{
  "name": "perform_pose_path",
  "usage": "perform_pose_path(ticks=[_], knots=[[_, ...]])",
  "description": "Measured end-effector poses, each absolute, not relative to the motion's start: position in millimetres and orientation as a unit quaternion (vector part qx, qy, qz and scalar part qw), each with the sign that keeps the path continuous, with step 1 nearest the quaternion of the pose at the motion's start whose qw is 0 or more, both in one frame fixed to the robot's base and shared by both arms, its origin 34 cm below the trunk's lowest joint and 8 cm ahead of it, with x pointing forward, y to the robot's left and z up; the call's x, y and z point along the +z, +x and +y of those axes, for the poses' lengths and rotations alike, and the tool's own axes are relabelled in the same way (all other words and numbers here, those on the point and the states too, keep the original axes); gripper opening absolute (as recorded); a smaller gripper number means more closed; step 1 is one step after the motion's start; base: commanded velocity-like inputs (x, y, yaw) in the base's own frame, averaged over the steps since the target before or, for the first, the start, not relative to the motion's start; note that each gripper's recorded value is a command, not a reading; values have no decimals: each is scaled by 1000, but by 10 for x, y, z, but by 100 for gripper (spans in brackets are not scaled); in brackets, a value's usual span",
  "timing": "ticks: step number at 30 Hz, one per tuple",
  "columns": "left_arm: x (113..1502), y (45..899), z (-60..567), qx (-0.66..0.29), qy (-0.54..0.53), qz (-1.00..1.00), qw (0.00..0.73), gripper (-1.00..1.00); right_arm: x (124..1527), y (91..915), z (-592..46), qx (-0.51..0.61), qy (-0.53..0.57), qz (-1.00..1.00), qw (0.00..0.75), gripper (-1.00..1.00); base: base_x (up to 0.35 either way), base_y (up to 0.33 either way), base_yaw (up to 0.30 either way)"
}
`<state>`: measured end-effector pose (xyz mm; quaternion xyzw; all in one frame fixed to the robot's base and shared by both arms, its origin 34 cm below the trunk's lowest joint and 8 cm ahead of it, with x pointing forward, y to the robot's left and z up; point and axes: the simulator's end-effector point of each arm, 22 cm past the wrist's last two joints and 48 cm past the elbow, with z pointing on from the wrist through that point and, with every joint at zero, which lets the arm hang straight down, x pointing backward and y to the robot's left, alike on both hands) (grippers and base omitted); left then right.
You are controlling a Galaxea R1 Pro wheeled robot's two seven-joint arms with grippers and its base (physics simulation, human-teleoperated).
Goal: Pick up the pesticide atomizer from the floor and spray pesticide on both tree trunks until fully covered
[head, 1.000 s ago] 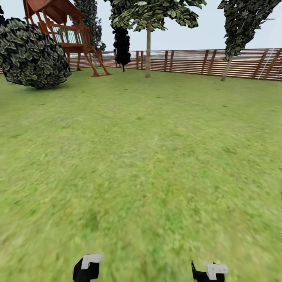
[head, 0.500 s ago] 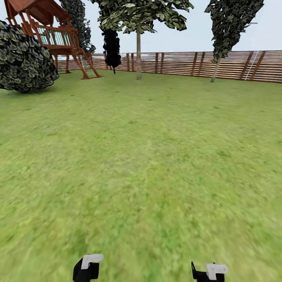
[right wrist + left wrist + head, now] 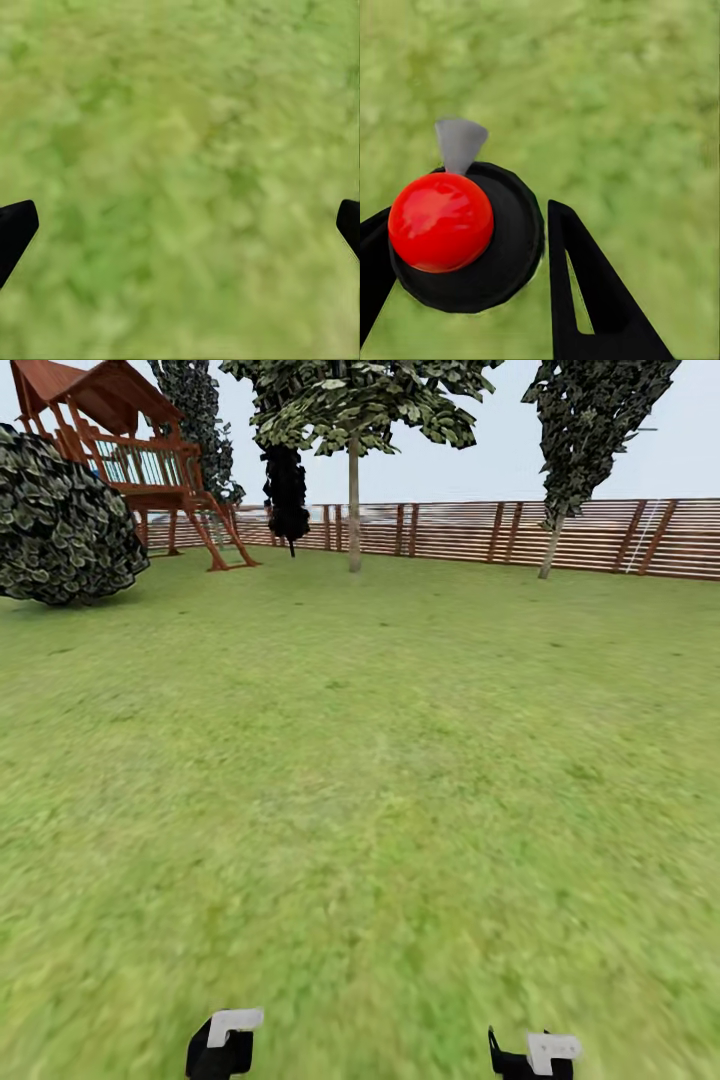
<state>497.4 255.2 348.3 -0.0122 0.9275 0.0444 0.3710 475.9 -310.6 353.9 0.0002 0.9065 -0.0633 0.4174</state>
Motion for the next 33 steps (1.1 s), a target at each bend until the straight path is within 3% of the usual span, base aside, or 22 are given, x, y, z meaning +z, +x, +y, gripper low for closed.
perform_pose_path(ticks=[19, 24, 33], knots=[[3511, 4996, 2550, 44, -12, 926, 374, -100, 3536, 4722, -3080, -60, 1, 906, 419, 100, 342, 0, 0], [3510, 4996, 2564, 45, -12, 926, 374, -100, 3215, 4174, -2801, -30, 10, 934, 355, 100, 342, 0, 0], [3510, 4995, 2566, 45, -13, 926, 374, -100, 3176, 4092, -2699, -21, 13, 938, 346, 100, 342, 0, 0]])
